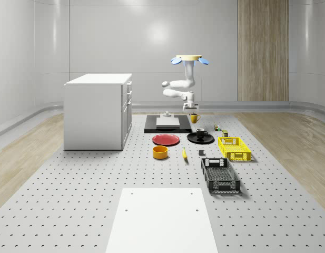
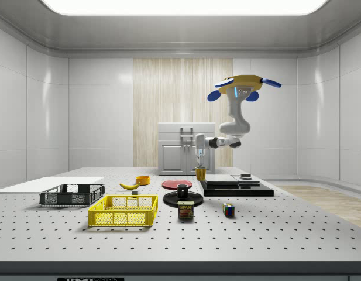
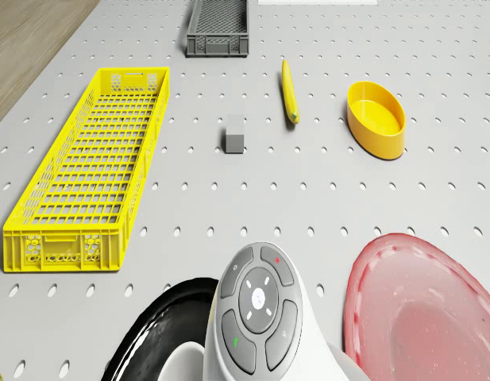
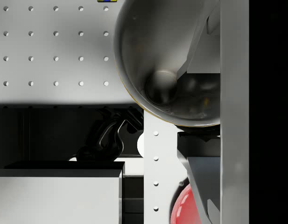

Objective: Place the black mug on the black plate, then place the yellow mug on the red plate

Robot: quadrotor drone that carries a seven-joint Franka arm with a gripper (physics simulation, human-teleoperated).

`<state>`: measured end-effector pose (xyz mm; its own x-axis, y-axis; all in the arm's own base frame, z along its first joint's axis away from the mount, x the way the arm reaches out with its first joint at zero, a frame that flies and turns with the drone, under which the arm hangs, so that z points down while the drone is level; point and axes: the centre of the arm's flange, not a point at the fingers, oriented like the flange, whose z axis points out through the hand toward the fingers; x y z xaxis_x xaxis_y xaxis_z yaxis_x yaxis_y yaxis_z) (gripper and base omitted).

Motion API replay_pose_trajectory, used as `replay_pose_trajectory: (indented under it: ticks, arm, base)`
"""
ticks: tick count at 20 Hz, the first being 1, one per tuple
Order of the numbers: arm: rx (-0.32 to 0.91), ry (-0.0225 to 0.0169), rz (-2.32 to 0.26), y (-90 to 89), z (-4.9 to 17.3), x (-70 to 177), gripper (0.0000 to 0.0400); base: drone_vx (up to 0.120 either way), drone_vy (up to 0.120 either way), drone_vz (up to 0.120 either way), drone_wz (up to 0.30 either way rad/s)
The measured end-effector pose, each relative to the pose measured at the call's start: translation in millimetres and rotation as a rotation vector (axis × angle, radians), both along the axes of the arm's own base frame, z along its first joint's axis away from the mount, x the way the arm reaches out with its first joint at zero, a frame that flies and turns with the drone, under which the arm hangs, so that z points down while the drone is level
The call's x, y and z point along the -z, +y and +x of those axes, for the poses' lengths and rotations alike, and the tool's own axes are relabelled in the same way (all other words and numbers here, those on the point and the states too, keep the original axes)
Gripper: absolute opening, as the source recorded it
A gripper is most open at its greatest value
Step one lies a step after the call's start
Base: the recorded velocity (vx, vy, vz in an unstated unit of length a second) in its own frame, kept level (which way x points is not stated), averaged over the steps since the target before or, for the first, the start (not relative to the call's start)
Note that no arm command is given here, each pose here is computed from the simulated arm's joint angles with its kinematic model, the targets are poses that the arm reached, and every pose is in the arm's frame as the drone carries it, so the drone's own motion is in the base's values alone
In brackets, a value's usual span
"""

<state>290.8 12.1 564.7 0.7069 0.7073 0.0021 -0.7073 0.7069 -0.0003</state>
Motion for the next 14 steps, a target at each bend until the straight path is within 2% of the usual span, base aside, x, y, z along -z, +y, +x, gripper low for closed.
replay_pose_trajectory:
  ticks: [14]
  arm:
    - [0.0, 0.0, 0.0, 0.0, 0.0, 0.0, 0.011]
  base:
    - [0.12, -0.12, 0.0, 0.0]
